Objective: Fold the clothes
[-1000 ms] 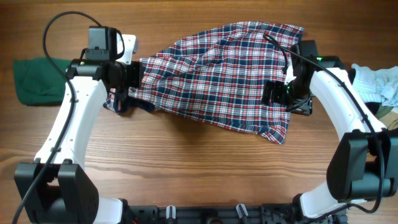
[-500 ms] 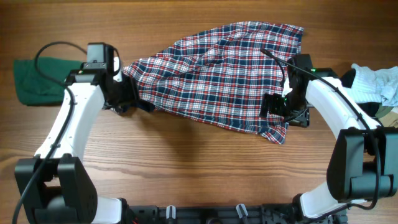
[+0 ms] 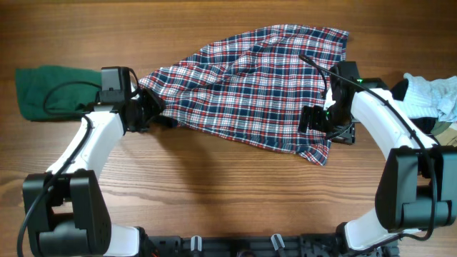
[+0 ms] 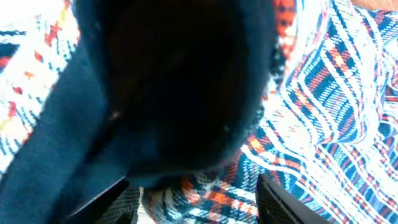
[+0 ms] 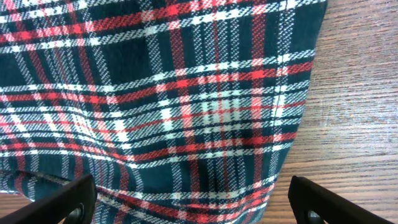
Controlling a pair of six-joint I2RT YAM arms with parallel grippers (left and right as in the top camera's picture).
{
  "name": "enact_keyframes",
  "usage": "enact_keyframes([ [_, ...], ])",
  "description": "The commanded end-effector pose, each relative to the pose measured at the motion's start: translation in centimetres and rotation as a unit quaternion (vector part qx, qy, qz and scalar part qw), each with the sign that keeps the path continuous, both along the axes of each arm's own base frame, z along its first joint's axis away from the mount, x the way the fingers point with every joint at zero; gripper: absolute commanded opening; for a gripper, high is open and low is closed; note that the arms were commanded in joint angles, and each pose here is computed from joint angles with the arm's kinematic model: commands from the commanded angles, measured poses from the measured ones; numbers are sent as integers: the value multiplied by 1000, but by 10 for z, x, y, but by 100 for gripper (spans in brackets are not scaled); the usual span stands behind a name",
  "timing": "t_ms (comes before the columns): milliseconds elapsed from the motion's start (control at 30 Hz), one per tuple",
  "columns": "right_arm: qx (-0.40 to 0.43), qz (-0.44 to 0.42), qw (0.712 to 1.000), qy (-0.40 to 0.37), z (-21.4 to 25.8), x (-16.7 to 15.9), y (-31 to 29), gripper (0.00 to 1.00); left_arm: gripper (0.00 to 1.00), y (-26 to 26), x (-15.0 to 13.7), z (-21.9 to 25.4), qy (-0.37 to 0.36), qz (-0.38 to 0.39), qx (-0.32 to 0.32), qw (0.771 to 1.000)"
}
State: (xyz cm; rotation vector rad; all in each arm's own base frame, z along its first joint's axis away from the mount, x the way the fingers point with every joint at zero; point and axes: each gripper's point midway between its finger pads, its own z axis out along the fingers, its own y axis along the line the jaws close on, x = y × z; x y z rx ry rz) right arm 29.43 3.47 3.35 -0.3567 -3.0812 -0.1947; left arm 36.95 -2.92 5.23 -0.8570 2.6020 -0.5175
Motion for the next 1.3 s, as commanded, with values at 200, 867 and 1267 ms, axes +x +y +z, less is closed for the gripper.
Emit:
enact_keyframes([
  [200, -8, -11, 1000, -14, 2, 5, -4, 99, 45, -15, -4, -26, 46, 50, -31, 997],
  [867, -27, 157, 987, -36, -1, -3, 49, 88, 4, 1, 7, 67, -89, 1, 60, 994],
  [1267, -102, 346, 926, -112, 35, -37, 126, 77, 4, 3, 7, 66, -93, -17, 80, 992],
])
